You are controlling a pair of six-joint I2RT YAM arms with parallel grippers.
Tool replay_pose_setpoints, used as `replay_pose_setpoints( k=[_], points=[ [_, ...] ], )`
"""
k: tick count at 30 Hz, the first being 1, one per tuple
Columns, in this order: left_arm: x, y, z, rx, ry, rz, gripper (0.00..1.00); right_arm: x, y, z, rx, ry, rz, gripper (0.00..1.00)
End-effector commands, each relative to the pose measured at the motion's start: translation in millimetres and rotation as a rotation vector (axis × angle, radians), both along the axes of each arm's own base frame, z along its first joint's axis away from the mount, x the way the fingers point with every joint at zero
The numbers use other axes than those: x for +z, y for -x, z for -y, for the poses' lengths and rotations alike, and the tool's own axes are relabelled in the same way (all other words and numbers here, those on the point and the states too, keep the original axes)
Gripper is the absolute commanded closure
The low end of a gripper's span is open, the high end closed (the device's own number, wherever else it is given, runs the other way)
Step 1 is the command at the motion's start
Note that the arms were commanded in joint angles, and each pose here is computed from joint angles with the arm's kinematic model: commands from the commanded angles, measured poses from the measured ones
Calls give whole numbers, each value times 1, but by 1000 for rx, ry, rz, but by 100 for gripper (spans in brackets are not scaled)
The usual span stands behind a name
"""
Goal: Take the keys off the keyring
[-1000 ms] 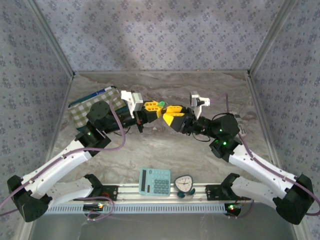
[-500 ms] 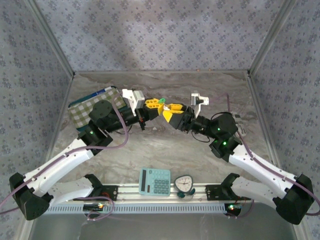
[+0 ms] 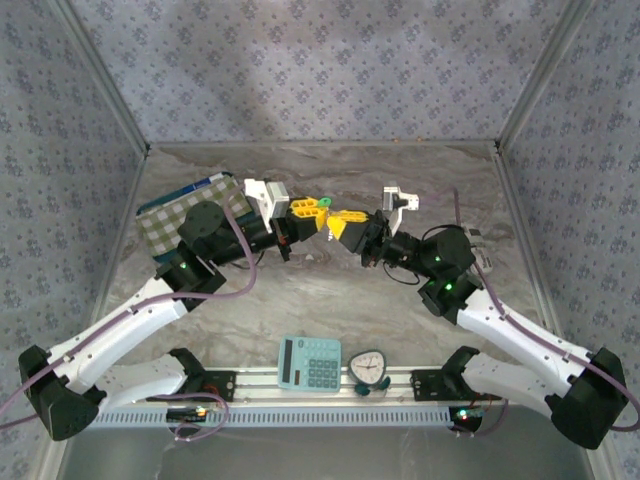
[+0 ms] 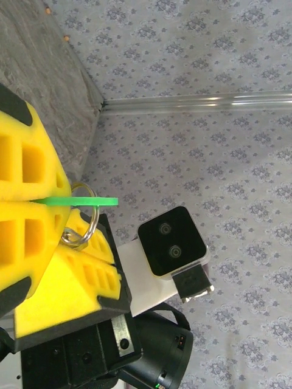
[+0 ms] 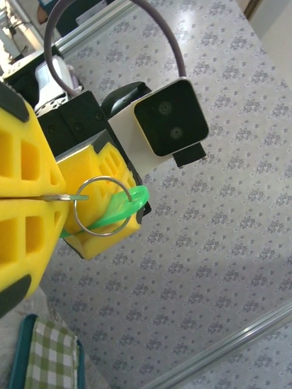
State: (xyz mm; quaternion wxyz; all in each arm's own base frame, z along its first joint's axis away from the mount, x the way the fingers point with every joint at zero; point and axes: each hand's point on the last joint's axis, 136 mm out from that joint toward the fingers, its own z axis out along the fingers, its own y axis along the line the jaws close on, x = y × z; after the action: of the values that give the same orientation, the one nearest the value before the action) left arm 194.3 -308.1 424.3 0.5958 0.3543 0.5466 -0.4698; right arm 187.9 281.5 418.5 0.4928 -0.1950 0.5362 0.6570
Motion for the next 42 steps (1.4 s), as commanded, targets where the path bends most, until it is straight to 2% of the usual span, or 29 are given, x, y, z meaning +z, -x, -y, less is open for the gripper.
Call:
replay_pose_setpoints(
  k=[1,3,4,5,8,14,23,29,33,34,39,42],
  points=[
    [10,7,-5,-5,35,32,100,10,2,8,-19,-29,27,98],
    [11,6,-6,6,36,32,100,9,1,9,-25,-29,21,98],
    [10,5,-7,14,35,32,100,8,1,9,-23,-27,17,95],
    [10,3,-8,24,36,32,100,8,1,7,-16,-24,17,86],
    [11,2,-8,32,39,35,100,7,2,2,8,-19,16,78],
    [11,0,-8,42,51,29,100,8,8,-5,46,-32,28,73],
    [8,-6,-10,75,63,15,100,5,8,-10,48,-41,19,75],
    [7,-7,-11,79,73,7,100,2,1,-10,20,-39,-3,88],
    [8,-7,-14,95,77,11,100,-2,-5,-8,-8,-29,-27,100],
    [7,-8,-15,100,74,13,100,-3,-8,-6,-17,-26,-37,100],
    [3,-7,-24,139,49,26,100,-15,-21,7,-81,46,-105,100],
    [-4,-7,-28,155,23,20,100,-24,-27,14,-117,155,-151,100]
  ],
)
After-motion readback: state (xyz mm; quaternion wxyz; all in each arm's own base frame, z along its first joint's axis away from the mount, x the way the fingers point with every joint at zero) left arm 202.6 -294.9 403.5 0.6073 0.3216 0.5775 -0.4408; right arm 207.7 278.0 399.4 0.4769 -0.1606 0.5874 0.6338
